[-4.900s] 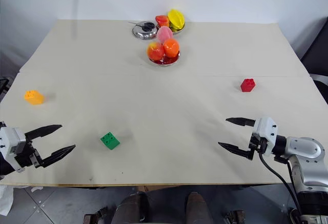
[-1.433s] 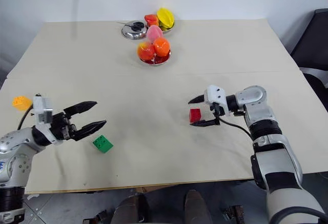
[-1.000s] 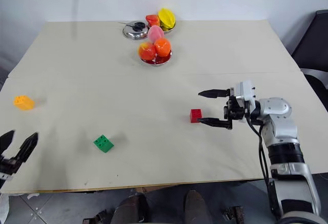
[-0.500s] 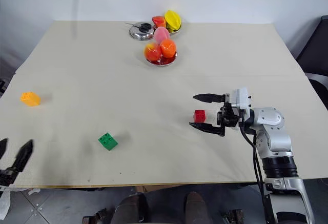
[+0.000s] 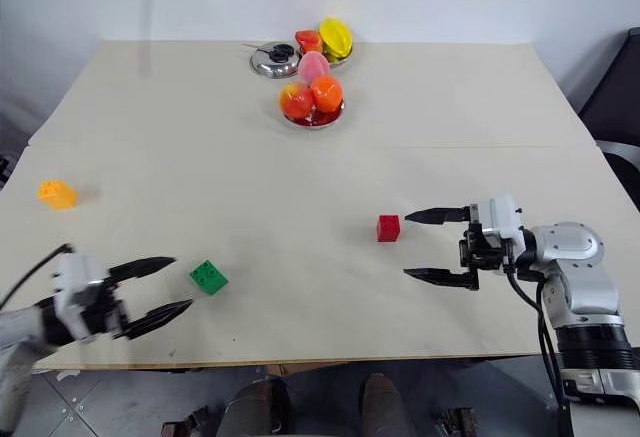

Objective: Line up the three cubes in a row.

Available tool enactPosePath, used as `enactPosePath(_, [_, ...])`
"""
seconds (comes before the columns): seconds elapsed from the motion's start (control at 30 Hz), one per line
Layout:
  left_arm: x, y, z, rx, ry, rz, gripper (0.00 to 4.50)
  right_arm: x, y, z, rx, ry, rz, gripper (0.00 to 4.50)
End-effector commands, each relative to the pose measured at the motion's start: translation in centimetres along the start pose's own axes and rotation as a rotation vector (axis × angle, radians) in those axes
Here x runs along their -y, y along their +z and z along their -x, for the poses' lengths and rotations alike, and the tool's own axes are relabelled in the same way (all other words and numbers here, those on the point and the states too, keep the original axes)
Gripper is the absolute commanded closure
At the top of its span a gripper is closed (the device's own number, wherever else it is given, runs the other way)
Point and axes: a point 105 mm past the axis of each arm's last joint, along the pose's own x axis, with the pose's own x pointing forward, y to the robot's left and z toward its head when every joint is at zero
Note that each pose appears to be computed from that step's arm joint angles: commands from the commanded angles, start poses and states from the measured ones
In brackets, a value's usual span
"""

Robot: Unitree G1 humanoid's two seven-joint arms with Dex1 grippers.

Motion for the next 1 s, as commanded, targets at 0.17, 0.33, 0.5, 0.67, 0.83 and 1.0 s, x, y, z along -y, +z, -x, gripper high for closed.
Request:
enactPosePath(0.17, [0.2,-1.3,-1.5,-0.017,-0.044,0.03,0.63,-0.5,1.1,0.8,-0.016,-0.066,0.037,0.0])
enactPosePath(0.33, [0.1,-0.1,-2.5,-0.013,-0.105,-0.01,2.24,-0.9,0.9,1.7,-0.046,-0.115,0.032,0.0])
enactPosePath(0.5, [0.1,2.8,-6.5,-0.014,-0.269,-0.116,3.02,-1.2,0.7,3.7,-0.09,-0.202,0.024,0.0])
enactPosePath(0.67, [-0.3,5.9,-13.5,-0.01,-0.42,-0.213,3.02,-1.5,0.8,5.3,-0.122,-0.282,0.018,0.0])
enactPosePath(0.83, [0.9,6.8,-18.8,-0.018,-0.527,-0.261,3.02,-2.0,1.1,5.2,-0.132,-0.315,0.017,0.0])
enactPosePath(1.0, [1.8,6.2,-22.3,-0.022,-0.554,-0.285,3.02,-2.9,1.4,5.1,-0.132,-0.346,0.011,0.0])
